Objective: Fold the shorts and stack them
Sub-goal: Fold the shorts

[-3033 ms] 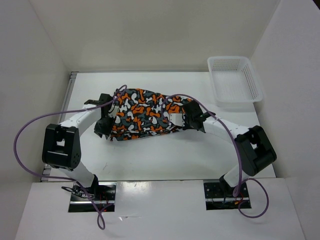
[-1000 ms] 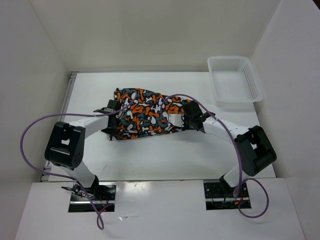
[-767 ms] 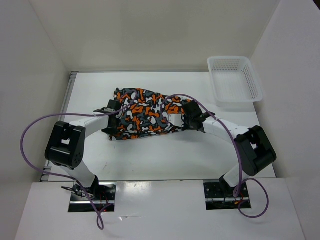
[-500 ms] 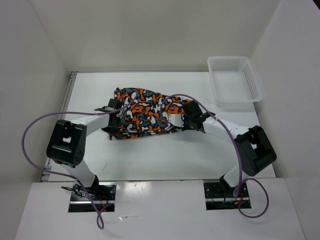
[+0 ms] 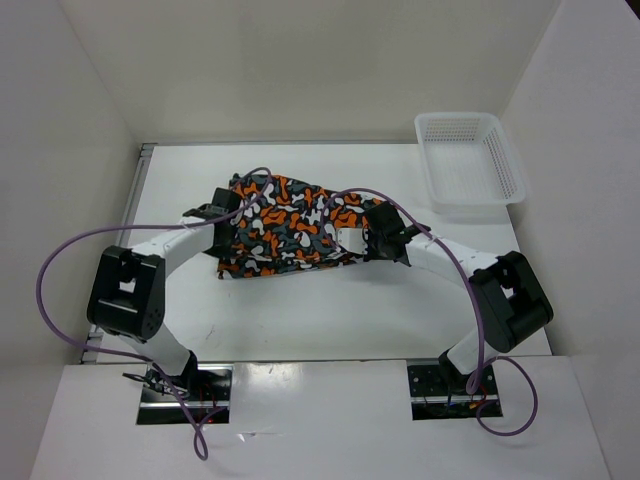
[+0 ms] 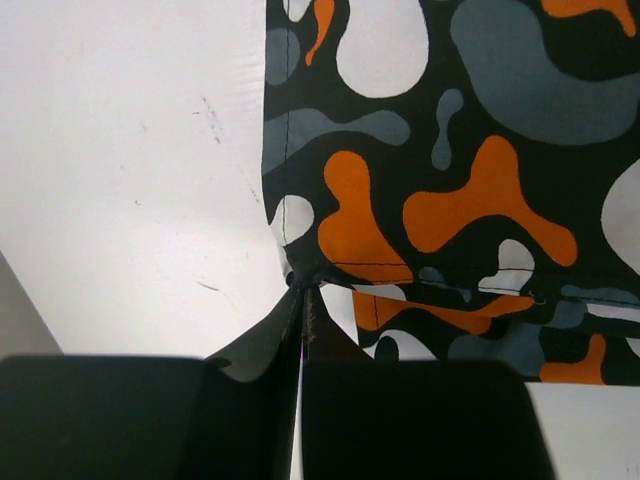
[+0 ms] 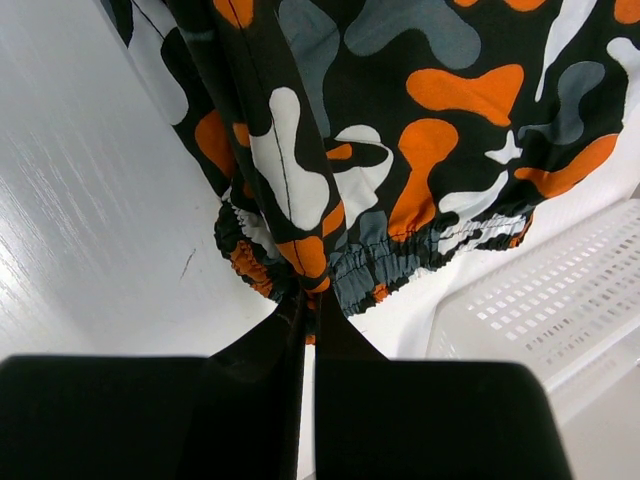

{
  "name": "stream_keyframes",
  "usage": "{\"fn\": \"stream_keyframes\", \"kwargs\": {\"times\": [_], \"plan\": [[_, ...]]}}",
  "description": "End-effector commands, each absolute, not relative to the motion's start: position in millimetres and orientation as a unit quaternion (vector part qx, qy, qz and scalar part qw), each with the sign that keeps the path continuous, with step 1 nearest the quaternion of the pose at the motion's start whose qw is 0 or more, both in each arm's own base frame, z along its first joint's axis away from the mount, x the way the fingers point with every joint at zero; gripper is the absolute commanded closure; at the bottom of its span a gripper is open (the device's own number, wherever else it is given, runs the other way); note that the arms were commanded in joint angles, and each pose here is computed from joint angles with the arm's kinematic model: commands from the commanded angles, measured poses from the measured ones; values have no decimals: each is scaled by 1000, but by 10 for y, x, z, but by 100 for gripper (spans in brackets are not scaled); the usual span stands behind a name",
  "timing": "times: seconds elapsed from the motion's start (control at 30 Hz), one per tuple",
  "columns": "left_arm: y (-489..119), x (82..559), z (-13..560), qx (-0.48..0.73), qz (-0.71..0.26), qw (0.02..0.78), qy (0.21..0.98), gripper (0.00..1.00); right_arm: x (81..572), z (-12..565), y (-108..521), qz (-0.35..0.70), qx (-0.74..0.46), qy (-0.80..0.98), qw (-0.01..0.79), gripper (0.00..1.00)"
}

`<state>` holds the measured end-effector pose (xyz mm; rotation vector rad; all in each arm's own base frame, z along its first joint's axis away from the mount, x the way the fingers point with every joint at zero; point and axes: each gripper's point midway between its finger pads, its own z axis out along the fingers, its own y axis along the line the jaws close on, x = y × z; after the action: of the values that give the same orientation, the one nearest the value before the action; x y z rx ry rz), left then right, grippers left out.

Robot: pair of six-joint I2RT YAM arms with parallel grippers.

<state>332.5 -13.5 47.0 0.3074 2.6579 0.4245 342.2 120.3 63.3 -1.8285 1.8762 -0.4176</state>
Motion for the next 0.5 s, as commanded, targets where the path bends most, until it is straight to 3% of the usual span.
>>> {"fn": "stream_keyframes", "kwargs": {"times": [0.0,0.23,0.47], "plan": [[-77,3408,755,100,166,236,952,100,3382,693,1223,-155,-673,678,251,100],[-254,3128,1103,124,103,181,970,100,3435,819,1198,-172,-665,678,261,100],[-371,2382,869,168,65,46,983,100,3507,865,1218,-181,-667,671,268,100]]}}
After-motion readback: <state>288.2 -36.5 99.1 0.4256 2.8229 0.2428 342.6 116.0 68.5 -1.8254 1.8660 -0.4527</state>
